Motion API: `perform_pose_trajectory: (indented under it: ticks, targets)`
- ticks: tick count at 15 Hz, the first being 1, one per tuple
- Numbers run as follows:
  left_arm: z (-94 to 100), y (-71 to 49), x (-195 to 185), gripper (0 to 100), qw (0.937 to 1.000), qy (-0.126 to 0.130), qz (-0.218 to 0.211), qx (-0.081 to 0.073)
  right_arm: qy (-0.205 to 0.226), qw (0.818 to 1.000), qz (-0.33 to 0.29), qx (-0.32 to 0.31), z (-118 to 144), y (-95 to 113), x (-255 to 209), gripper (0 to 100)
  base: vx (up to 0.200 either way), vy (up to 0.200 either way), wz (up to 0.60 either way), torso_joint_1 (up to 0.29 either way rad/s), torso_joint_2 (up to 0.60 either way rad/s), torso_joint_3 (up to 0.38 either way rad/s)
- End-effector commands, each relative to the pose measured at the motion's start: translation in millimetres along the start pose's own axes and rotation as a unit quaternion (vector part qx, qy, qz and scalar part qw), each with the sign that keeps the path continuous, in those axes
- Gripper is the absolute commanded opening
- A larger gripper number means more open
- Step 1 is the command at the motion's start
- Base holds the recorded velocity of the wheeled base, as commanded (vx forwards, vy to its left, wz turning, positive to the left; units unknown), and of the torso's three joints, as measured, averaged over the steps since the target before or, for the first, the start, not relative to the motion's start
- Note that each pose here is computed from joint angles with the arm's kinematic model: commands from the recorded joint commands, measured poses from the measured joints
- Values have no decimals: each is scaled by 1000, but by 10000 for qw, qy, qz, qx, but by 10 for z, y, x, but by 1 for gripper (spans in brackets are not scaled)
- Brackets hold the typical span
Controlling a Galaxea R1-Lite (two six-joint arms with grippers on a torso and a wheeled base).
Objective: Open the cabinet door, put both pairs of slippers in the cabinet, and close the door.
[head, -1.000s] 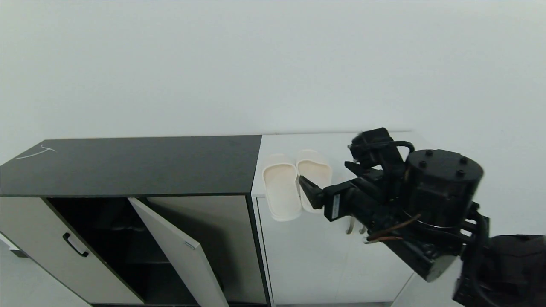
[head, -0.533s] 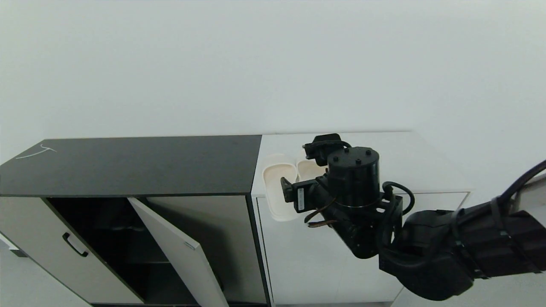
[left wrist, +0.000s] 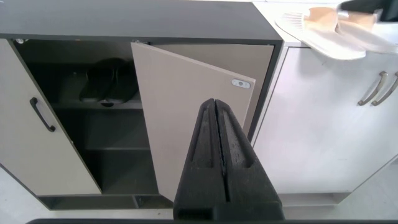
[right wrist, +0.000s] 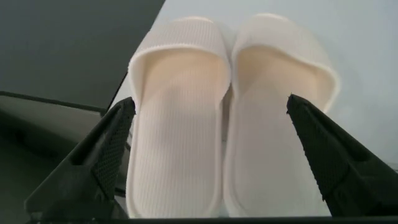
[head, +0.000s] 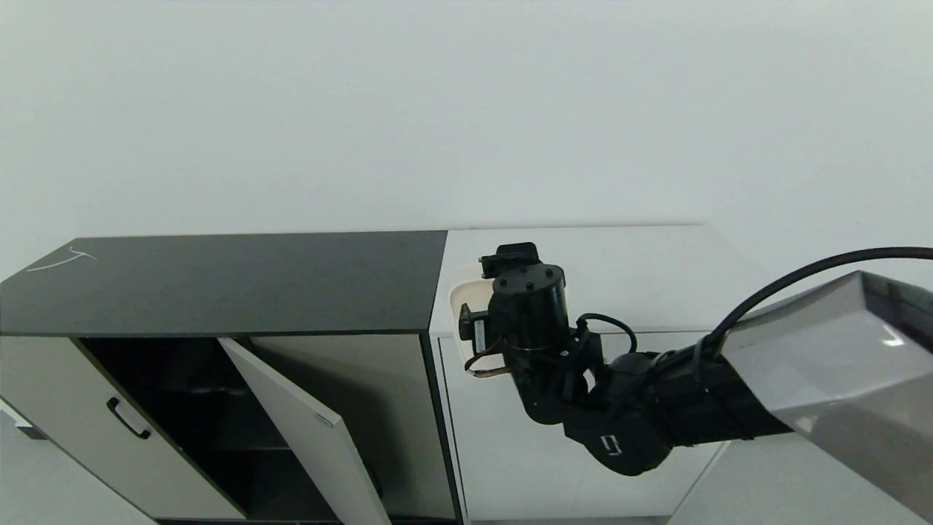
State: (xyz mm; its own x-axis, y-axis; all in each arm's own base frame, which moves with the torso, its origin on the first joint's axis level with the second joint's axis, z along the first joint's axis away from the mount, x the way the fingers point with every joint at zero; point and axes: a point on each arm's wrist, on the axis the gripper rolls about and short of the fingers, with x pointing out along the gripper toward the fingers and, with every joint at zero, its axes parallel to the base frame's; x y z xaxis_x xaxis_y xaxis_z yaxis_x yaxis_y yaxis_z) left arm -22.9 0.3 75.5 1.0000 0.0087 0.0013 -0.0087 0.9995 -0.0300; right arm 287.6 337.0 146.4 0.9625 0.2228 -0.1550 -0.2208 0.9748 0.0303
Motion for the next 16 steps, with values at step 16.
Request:
perform_pose_trajectory:
  ticks: [16]
  targets:
    - [0, 0, 1, 0, 10000, 6, 3, 4, -128, 9959, -894, 64, -220, -160, 1019, 100, 0, 0, 0, 0, 0, 0]
